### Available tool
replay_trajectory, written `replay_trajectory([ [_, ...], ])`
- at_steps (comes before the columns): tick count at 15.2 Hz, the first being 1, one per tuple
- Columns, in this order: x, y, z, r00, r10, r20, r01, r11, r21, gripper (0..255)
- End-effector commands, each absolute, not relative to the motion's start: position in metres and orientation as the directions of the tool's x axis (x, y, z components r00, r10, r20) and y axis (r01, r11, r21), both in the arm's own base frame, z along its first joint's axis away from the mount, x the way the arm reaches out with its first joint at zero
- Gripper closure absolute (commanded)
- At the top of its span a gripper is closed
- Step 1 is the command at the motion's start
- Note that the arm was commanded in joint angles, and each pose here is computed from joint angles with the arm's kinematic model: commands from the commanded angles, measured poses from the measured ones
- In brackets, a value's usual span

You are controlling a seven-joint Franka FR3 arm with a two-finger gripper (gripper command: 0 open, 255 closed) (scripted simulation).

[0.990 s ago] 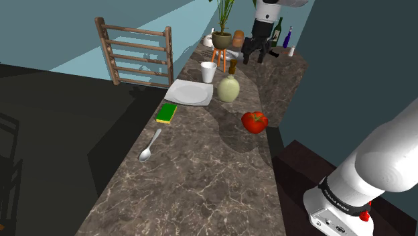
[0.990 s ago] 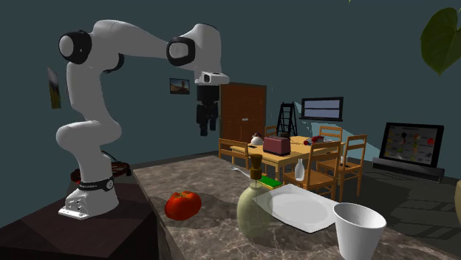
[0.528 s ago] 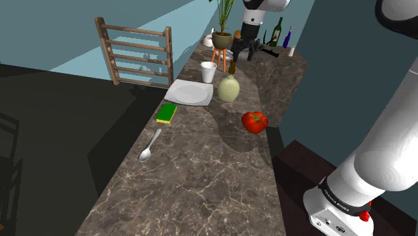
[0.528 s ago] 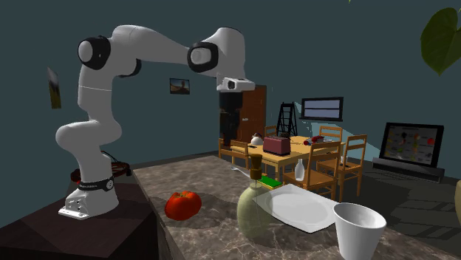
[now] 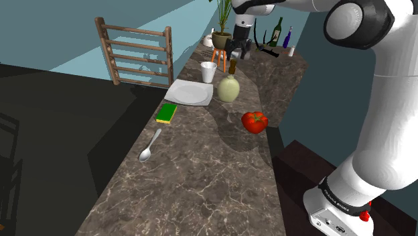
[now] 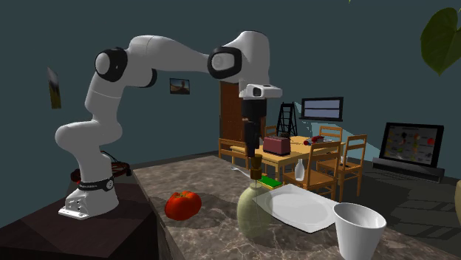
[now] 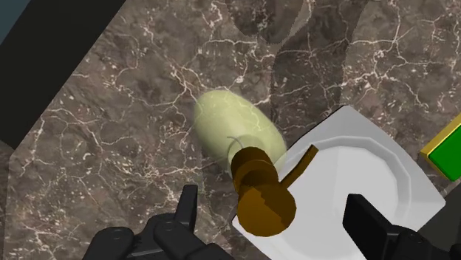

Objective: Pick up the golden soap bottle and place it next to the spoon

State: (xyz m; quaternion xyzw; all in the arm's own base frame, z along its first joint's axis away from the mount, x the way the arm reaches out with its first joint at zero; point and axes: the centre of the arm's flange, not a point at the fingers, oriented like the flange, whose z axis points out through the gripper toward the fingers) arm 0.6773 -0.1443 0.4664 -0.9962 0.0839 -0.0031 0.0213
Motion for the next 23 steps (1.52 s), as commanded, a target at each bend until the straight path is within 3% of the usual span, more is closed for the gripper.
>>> replay_trajectory([
  [1,0.679,-0.145,0.456,0.986,-0.168,0.004,-0.168,-0.985,-0.042,0],
  [13,0.679,-0.144,0.432,0.986,-0.168,0.004,-0.168,-0.985,-0.042,0],
  [14,0.679,-0.144,0.432,0.986,-0.168,0.004,-0.168,-0.985,-0.042,255],
  [23,0.679,-0.144,0.432,0.986,-0.168,0.004,-0.168,-0.985,-0.042,255],
])
